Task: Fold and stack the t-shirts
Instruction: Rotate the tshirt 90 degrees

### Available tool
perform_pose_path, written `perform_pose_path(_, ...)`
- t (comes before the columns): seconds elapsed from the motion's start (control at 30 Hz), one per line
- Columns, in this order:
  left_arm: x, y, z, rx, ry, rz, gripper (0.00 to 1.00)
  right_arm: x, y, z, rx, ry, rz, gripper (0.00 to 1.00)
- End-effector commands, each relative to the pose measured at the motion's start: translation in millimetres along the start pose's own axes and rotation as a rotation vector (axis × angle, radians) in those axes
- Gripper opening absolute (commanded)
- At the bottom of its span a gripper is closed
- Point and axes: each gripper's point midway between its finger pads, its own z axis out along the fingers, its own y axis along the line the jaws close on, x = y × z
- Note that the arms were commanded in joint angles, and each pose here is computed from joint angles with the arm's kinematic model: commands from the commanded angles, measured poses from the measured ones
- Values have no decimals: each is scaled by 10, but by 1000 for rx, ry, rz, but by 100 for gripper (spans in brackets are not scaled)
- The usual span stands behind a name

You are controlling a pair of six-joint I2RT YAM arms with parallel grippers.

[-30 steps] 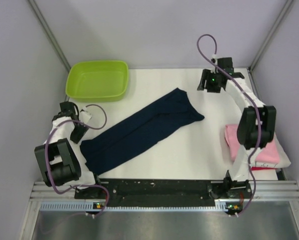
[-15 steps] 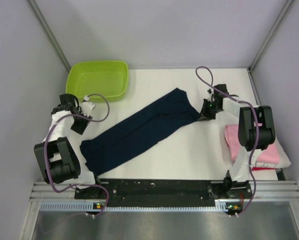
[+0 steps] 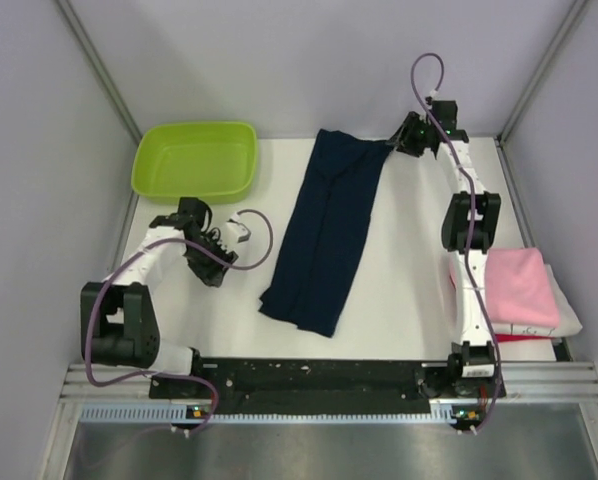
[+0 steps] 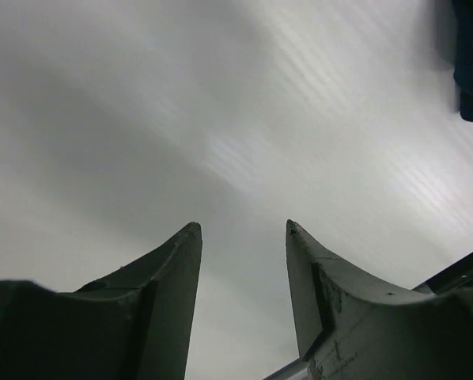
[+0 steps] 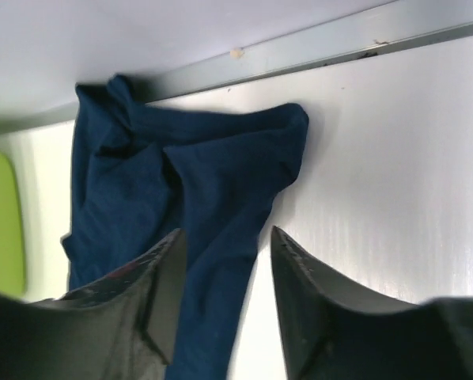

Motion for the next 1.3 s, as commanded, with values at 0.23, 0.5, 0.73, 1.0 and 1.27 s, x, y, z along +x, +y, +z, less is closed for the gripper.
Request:
perform_pose_path(0.23, -438, -738, 265, 255, -118, 100, 59, -616, 530, -1186, -26, -185, -202, 60)
perform_pose_path(0.5, -781, -1152, 242, 376, -316, 266, 66, 997, 1653, -2324, -458, -60, -588, 59)
perform_pose_path(0.73, -618, -1412, 617, 529, -152, 268, 41, 2223, 2123, -2913, -714, -4, -843, 59)
perform_pose_path(1.0, -174, -2165, 391, 724, 8, 597, 0, 2371, 2148, -3452, -775, -112, -965, 59)
perform_pose_path(1.27, 180, -2094, 150, 556, 80, 806, 56, 3209, 1855, -3709, -905, 14, -1353, 64)
